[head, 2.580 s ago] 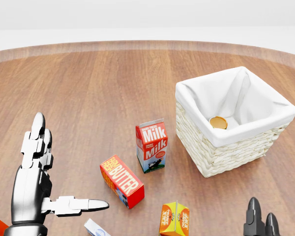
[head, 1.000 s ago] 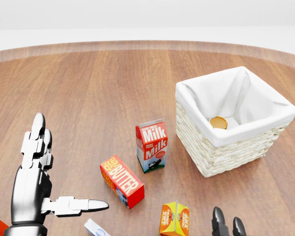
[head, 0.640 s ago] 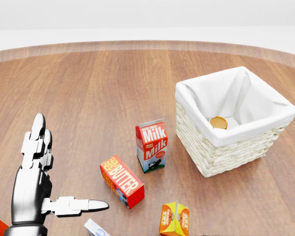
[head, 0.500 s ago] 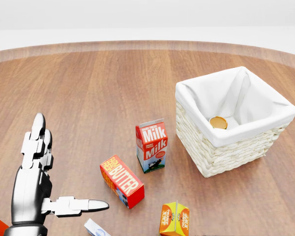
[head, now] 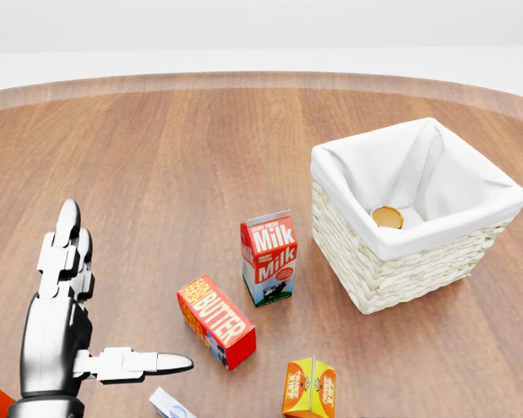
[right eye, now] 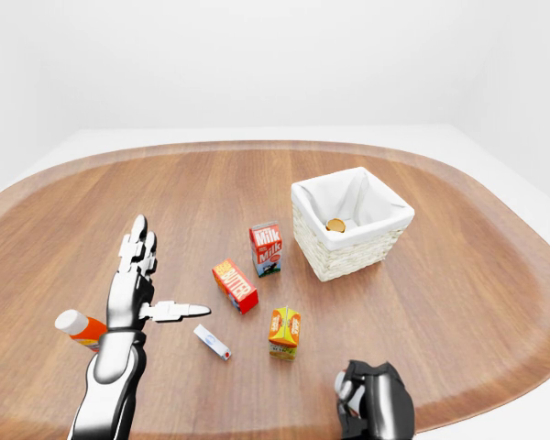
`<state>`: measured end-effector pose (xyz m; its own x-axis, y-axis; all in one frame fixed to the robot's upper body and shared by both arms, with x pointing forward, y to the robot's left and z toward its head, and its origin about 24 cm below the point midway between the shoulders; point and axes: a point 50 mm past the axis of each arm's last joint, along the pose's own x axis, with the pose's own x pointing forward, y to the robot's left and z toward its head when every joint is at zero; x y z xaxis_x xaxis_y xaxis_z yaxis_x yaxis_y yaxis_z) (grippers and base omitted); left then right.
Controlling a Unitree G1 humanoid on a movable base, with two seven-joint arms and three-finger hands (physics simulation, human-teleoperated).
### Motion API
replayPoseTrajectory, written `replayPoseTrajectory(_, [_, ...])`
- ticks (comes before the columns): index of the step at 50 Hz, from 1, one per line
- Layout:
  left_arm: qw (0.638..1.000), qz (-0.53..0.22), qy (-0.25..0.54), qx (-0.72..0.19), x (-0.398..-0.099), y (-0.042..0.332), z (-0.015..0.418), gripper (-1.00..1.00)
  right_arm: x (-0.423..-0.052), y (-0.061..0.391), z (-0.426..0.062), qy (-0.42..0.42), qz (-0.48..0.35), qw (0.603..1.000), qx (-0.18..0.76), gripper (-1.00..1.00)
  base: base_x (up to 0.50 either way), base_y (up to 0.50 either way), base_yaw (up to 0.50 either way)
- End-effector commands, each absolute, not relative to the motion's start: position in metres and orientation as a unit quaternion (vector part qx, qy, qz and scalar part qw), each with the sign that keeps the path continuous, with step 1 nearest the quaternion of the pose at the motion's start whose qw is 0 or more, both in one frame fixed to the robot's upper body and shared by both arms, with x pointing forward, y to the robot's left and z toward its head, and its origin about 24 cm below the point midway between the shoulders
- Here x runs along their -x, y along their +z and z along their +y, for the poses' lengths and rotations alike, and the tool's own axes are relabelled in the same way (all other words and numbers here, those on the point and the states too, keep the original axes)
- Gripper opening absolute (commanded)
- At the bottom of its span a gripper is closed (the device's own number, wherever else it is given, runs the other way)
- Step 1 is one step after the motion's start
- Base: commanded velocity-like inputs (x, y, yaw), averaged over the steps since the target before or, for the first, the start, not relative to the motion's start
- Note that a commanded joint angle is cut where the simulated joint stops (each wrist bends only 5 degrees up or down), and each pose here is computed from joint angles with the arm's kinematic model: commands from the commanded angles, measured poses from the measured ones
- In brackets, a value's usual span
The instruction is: Pick up the alphabet soup and the tomato sauce, and put them in the basket.
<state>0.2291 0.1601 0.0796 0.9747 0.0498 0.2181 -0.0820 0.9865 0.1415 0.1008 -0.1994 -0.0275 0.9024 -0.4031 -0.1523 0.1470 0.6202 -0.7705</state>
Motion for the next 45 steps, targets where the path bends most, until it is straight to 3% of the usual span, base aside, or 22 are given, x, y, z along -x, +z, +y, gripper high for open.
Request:
replayPoseTrajectory(1, [0.990, -0.111, 0.037, -0.072, -0.229, 0.081, 0.161, 1.00, -0.092, -0.015, -0.213, -0.195, 0.190, 0.910, 0.313, -1.00, 0.00, 0.00, 0.00])
replayPoseTrajectory(11, [0.991, -0.109, 0.038, -0.072, -0.229, 0.080, 0.162, 1.00, -0.092, -0.014, -0.217, -0.189, 0.204, 0.932, 0.233, -1.00, 0.00, 0.00, 0.00])
replayPoseTrajectory(26, [0.991, -0.107, 0.038, -0.072, -0.230, 0.079, 0.162, 1.00, -0.109, 0.010, -0.222, -0.175, 0.140, 0.964, 0.142, -1.00, 0.00, 0.00, 0.00])
replayPoseTrajectory(45, [0.991, -0.106, 0.038, -0.072, -0.230, 0.079, 0.162, 1.00, -0.142, 0.043, -0.234, -0.188, 0.048, 0.967, 0.168, -1.00, 0.00, 0.00, 0.00])
